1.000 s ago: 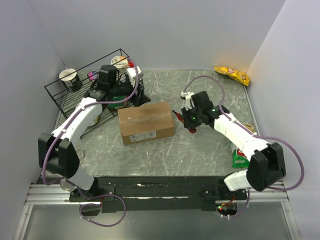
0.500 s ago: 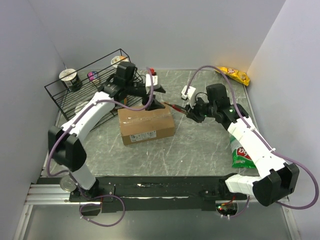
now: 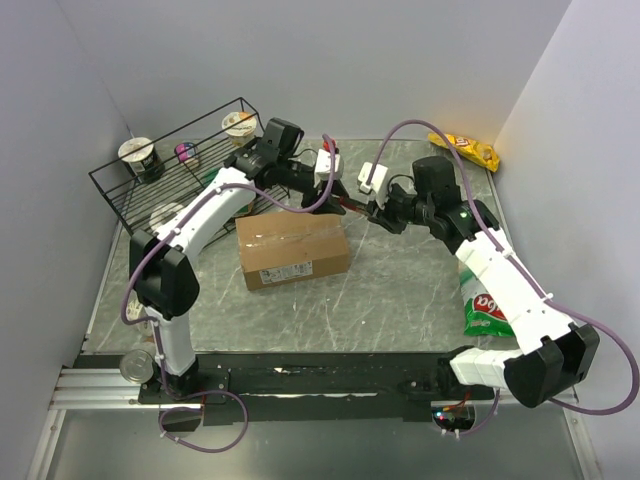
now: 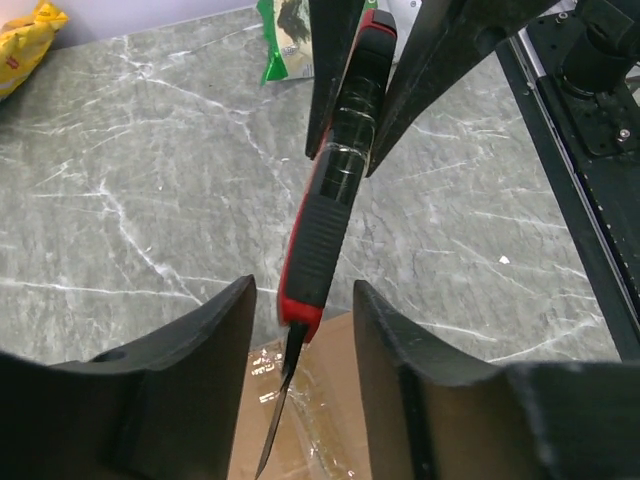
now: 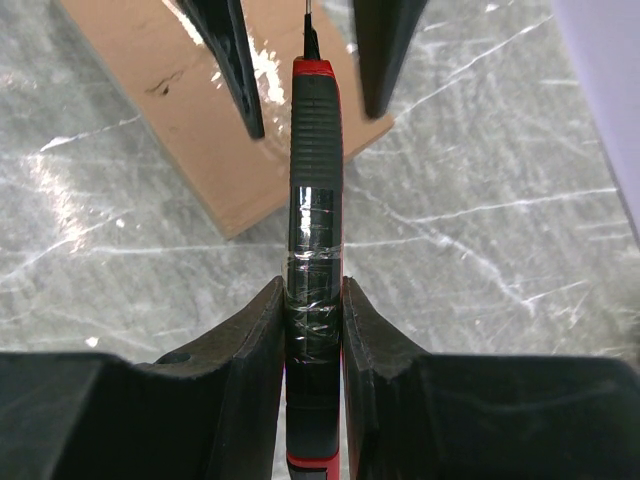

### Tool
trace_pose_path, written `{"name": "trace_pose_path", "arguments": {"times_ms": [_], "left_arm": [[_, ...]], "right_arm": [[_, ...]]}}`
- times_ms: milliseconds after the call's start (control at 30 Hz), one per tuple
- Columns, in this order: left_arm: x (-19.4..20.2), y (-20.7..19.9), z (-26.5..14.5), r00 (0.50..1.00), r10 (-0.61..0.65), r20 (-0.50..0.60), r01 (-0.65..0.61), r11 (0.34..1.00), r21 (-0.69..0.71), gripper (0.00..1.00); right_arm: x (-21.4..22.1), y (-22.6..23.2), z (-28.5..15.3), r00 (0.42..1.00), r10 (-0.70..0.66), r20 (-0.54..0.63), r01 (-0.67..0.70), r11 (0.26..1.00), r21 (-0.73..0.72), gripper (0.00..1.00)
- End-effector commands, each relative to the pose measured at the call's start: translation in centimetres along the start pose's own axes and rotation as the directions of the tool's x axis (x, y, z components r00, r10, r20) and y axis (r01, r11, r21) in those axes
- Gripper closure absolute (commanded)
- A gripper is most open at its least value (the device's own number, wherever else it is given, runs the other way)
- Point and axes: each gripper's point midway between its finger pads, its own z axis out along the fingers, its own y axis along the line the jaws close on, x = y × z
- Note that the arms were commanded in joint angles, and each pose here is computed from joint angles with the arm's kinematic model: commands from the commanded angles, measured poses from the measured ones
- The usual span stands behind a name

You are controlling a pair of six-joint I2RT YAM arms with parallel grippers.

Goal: Unpack the express box
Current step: Cut the express box at the center of the board.

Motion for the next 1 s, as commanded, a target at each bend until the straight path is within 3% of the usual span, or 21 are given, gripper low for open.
{"name": "trace_pose_path", "arguments": {"times_ms": [0,367,467,533,567,600,667,700,733,767,800,833,867,967], "left_arm": [[-2.2,-0.3,0.2,0.997,0.056,0.06,-0.058,0.997,0.041,0.56],[-2.8,-0.8,0.7,0.995,0.06,0.085,-0.066,0.995,0.069,0.81],[-3.1,-1.0,0.8,0.994,0.044,0.104,-0.052,0.995,0.084,0.98],[-3.5,-1.1,0.6,0.992,0.005,0.124,-0.015,0.996,0.085,0.99],[-4.8,-0.6,0.2,0.985,-0.042,0.165,0.03,0.997,0.078,0.99],[-4.8,-0.8,-0.9,0.976,-0.093,0.196,0.076,0.993,0.095,0.99],[-5.7,-0.3,-1.8,0.947,-0.189,0.258,0.17,0.981,0.098,0.99],[-6.6,-0.2,-3.2,0.938,-0.196,0.286,0.177,0.98,0.092,0.99],[-7.4,-1.0,-3.9,0.898,-0.329,0.292,0.295,0.943,0.157,0.99],[-8.4,-1.0,-4.4,0.903,-0.268,0.337,0.226,0.961,0.159,0.99],[-8.7,-1.0,-5.1,0.892,-0.287,0.348,0.241,0.956,0.169,0.99],[-9.0,-1.4,-5.5,0.842,-0.417,0.341,0.362,0.907,0.215,0.99],[-9.0,-1.2,-5.4,0.844,-0.402,0.355,0.347,0.914,0.21,0.99],[-9.1,-1.3,-4.9,0.834,-0.42,0.359,0.358,0.906,0.227,0.99]], "right_arm": [[-3.8,-1.9,-0.8,0.994,-0.05,0.097,0.044,0.997,0.061,1.0],[-4.1,-2.1,-0.1,0.996,-0.017,0.089,0.014,0.999,0.038,1.0],[-4.3,-2.0,-0.1,0.996,0.003,0.089,-0.005,1.0,0.025,1.0],[-5.0,-2.1,-0.5,0.994,0.028,0.109,-0.03,0.999,0.021,1.0],[-5.8,-2.6,-1.3,0.987,0.092,0.131,-0.097,0.995,0.036,0.93],[-6.0,-3.5,-2.5,0.974,0.149,0.172,-0.155,0.988,0.017,0.69],[-7.5,-4.6,-4.7,0.917,0.305,0.256,-0.306,0.951,-0.036,0.48],[-8.4,-4.3,-5.7,0.879,0.372,0.299,-0.348,0.928,-0.133,0.36],[-7.8,-5.8,-6.9,0.844,0.434,0.317,-0.415,0.901,-0.128,0.33],[-8.5,-6.2,-7.7,0.793,0.514,0.326,-0.482,0.858,-0.178,0.32],[-9.1,-6.0,-8.4,0.765,0.548,0.338,-0.491,0.836,-0.246,0.3],[-9.3,-6.2,-8.8,0.738,0.58,0.345,-0.507,0.814,-0.285,0.3],[-8.8,-6.1,-9.0,0.673,0.667,0.32,-0.577,0.744,-0.336,0.29],[-9.7,-5.3,-9.2,0.663,0.658,0.357,-0.525,0.749,-0.404,0.28]]}}
